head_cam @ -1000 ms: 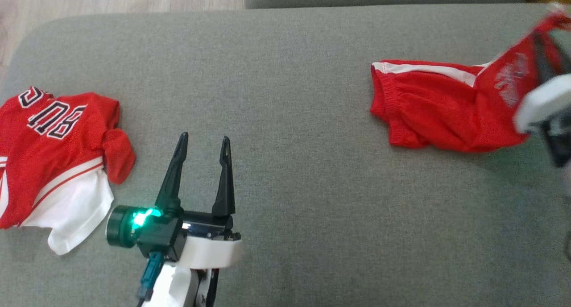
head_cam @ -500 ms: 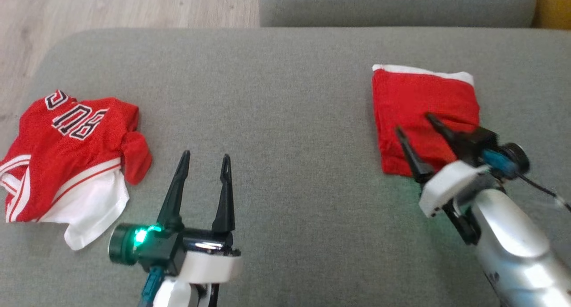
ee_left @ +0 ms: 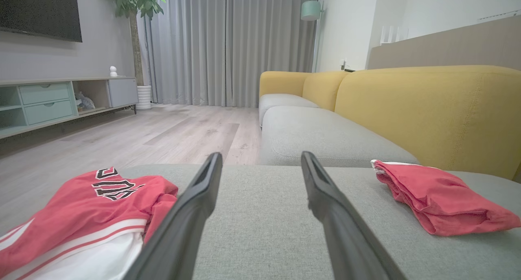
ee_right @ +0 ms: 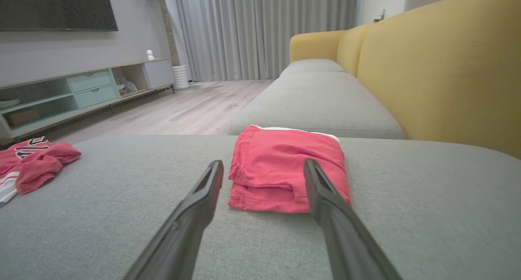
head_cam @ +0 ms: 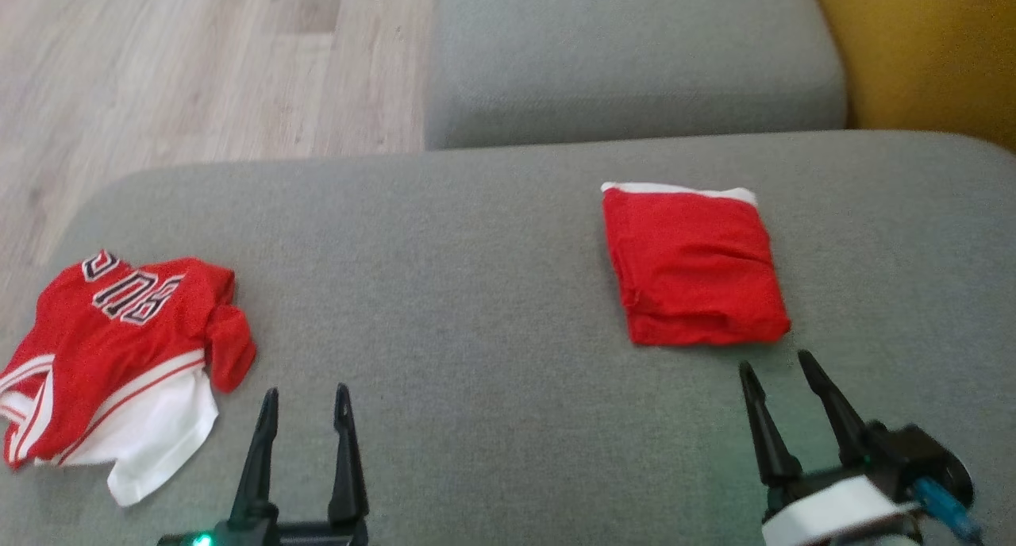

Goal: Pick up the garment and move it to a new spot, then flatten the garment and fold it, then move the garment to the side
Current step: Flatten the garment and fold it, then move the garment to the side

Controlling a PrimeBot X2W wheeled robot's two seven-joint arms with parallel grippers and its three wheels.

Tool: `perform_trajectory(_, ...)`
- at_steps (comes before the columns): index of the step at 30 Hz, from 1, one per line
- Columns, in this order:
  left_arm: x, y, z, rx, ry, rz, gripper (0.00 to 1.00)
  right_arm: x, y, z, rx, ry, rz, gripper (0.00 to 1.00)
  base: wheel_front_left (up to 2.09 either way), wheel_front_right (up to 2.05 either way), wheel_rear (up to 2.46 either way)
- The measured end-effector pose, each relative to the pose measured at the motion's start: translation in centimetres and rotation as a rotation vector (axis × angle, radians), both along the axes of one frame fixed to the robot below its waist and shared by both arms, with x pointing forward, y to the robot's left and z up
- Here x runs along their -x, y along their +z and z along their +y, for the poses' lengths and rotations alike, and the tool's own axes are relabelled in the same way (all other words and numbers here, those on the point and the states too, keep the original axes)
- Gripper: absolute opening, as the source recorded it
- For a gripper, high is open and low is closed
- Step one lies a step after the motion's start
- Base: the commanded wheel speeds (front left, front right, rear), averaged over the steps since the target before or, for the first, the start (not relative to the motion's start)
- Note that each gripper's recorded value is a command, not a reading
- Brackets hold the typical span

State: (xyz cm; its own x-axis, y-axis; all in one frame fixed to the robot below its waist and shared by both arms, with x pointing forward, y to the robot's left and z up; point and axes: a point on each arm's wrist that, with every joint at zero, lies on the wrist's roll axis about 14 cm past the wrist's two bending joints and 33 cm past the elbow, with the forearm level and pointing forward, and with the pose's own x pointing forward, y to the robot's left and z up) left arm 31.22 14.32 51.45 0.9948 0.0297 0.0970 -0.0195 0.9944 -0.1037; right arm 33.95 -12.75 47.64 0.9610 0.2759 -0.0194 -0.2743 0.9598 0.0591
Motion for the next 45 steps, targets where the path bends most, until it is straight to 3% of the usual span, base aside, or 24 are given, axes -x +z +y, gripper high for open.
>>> perform_trajectory(13, 3.1, -2.9, 0.6, -0.061, 0.003, 0.08, 1.0, 3.0, 0.8, -2.3, -0.047, -0.115, -0.034, 1.0, 0.0, 0.0, 0.0)
perform_trajectory(45, 2.7, -3.5, 0.4, -0.068, -0.019, 0.101, 1.0, 3.3, 0.0, -2.5, -0.035, -0.124, -0.009, 1.0, 0.0, 0.0, 0.0)
